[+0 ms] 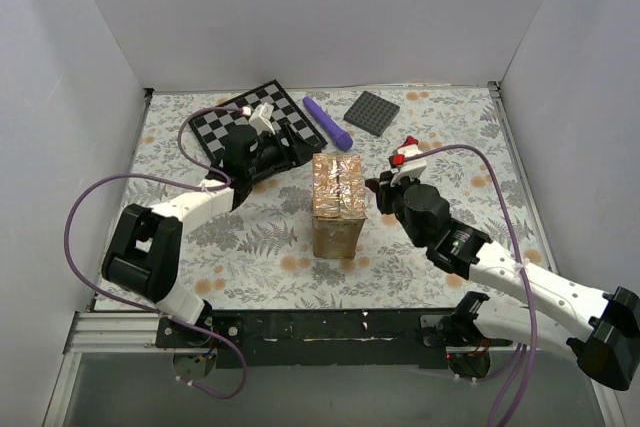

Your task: Unpack the express box

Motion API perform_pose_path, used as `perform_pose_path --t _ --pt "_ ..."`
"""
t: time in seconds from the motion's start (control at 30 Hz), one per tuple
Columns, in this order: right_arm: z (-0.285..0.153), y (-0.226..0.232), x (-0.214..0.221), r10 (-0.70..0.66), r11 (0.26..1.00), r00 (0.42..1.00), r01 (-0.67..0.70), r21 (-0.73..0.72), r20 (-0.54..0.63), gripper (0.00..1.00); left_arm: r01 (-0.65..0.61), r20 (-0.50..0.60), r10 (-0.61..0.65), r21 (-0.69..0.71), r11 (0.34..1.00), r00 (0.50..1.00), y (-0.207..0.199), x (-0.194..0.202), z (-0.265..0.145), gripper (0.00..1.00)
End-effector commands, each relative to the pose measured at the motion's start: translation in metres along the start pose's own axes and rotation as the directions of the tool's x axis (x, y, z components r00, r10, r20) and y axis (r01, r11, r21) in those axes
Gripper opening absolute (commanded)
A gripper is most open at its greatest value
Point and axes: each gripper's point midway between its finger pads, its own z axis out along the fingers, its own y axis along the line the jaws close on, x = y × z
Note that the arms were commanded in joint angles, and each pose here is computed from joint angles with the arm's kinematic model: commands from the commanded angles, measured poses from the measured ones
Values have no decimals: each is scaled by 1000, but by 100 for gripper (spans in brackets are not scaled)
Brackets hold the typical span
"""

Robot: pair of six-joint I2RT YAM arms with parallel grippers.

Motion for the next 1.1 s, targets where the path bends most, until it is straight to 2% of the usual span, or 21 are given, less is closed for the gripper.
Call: perform_pose_path --t 0.0,0.17,0.37,0.57,0.67,0.73,0.77,0.87,0.9,0.93,1.0,1.03,1.07 --pt "14 39 -62 98 974 979 -57 -219 181 1 -86 109 70 153 984 992 -50 -22 -30 62" --pt "30 72 -74 93 934 981 -26 -357 172 1 -89 162 65 151 985 985 -60 -23 -56 60" --pt "42 101 -79 93 879 986 -15 -476 140 1 -84 199 66 83 993 978 -52 -16 -82 60" --pt "53 118 -83 102 817 989 -21 -576 109 1 -55 310 53 -3 998 949 -50 -25 -123 60" --pt "63 94 -93 109 877 987 -38 -479 122 1 -32 395 68 -98 995 916 -44 -45 -141 63" --pt "64 61 -105 113 945 977 -49 -322 183 1 15 448 89 -223 975 890 -24 -58 -150 66" --pt "51 48 -122 122 957 964 -52 -284 236 1 25 474 98 -247 969 875 -28 -71 -154 67" --pt "30 8 -132 90 991 960 -59 -122 265 1 66 510 141 -366 928 848 -11 -89 -158 70" --pt "26 1 -130 76 994 965 -54 -92 252 1 67 515 151 -380 923 844 -10 -93 -158 70" --pt "23 -7 -114 43 998 982 -34 -53 184 1 64 509 163 -399 915 845 -6 -94 -155 70" --pt "12 -16 -102 27 999 991 -24 -28 133 1 55 467 189 -460 886 864 9 -90 -147 70" --pt "8 -21 -76 -7 1000 999 8 -12 39 1 55 453 192 -477 877 871 15 -88 -144 70" --pt "2 -23 -68 -13 1000 1000 13 -12 8 1 51 440 192 -483 874 877 18 -86 -140 70"
